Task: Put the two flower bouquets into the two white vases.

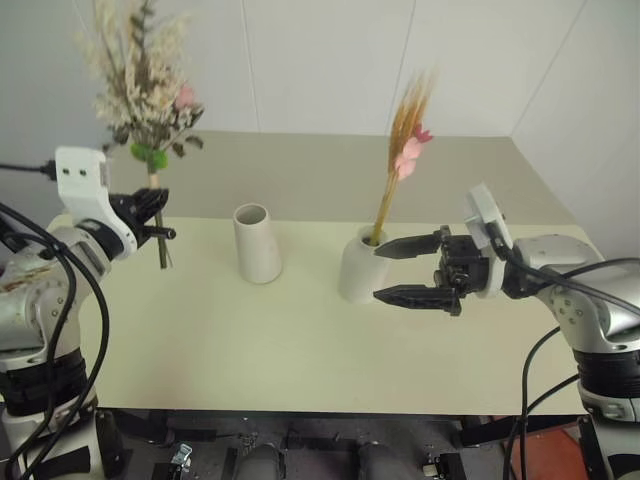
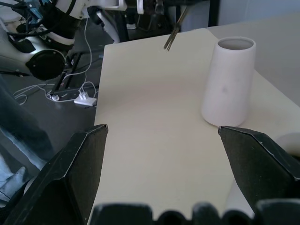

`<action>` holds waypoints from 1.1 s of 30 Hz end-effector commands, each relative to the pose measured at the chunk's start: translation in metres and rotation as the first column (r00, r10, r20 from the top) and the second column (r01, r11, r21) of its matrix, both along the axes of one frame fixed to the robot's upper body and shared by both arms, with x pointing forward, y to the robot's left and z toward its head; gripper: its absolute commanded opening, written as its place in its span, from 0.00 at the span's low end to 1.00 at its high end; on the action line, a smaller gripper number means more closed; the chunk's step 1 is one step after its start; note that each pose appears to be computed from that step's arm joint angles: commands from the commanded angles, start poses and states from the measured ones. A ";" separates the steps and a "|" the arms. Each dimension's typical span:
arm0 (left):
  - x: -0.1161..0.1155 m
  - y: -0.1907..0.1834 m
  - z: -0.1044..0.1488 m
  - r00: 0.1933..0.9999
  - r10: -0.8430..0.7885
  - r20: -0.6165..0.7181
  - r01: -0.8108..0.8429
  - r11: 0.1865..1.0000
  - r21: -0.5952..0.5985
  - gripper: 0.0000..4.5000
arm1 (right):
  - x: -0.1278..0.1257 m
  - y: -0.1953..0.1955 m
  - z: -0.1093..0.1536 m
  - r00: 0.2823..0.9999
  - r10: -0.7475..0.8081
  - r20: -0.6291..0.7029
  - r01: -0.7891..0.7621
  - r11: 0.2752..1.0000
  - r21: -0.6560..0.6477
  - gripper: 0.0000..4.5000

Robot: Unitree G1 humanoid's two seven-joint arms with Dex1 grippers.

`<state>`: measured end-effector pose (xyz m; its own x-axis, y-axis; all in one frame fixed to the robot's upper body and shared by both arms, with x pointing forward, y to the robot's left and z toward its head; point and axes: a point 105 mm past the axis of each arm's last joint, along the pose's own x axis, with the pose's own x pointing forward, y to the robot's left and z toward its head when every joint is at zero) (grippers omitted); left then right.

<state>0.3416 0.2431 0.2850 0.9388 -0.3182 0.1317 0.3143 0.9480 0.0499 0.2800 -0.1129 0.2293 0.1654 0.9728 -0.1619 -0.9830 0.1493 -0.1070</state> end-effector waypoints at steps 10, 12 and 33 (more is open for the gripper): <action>0.028 -0.056 0.055 0.902 -0.378 0.208 0.373 0.926 0.061 0.01 | 0.012 -0.011 0.017 0.960 -0.264 0.089 0.259 0.964 0.060 1.00; 0.033 -0.063 0.050 0.896 -0.399 0.195 0.394 0.917 0.070 0.01 | 0.010 -0.012 0.020 0.953 -0.285 0.107 0.279 0.958 0.067 1.00; 0.045 -0.076 0.001 0.901 -0.423 0.092 0.423 0.906 0.022 0.18 | 0.003 -0.025 0.038 0.913 -0.369 0.174 0.348 0.927 0.138 1.00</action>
